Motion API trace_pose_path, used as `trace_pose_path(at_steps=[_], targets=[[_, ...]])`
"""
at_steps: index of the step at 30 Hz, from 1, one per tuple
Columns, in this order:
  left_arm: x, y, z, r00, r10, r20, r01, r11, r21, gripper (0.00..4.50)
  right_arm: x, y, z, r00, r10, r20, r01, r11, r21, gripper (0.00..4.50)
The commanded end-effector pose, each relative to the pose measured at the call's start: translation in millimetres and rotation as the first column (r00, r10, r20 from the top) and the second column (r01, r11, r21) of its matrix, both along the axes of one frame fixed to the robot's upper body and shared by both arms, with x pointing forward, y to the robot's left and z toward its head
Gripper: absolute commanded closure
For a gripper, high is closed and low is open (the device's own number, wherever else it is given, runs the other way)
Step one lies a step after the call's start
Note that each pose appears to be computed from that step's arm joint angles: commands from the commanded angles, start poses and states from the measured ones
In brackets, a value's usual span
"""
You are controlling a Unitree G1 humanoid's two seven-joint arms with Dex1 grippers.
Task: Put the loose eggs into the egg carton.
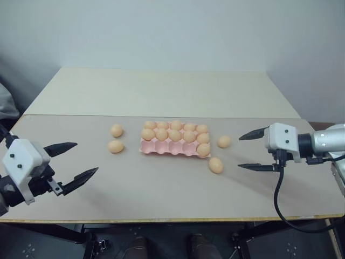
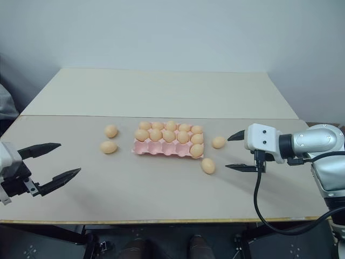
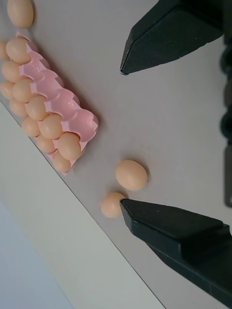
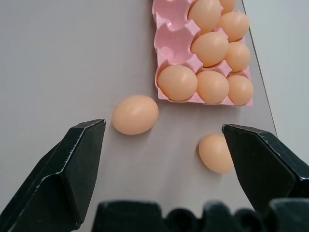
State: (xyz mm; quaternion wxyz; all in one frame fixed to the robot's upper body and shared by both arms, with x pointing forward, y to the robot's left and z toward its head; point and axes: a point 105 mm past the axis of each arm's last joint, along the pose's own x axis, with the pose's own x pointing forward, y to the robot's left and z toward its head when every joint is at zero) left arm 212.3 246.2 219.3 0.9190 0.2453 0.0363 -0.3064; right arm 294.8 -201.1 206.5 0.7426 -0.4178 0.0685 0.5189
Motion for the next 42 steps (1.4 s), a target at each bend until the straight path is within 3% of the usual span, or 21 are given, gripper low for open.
trace_pose_path(at_steps=[1, 21, 30, 42], targets=[[-3, -1, 9, 1.0, -0.011, 0.028, 0.01, 1.0, 0.014, 0.03, -2, -2, 13, 0.999, -0.002, 0.046, 0.002, 1.0, 0.006, 0.0], [3, -17, 6, 0.992, -0.118, 0.033, 0.118, 0.993, 0.006, 0.03, -8, -2, 8, 1.0, -0.027, -0.003, 0.027, 0.999, 0.033, 0.0], [16, -35, 5, 0.969, -0.246, 0.032, 0.247, 0.969, -0.032, 0.03, 7, 26, -30, 0.994, -0.058, -0.087, 0.067, 0.992, 0.104, 0.0], [19, -40, 0, 0.957, -0.291, 0.006, 0.291, 0.956, -0.043, 0.03, 38, 45, -65, 0.981, -0.14, -0.137, 0.15, 0.987, 0.064, 0.0]])
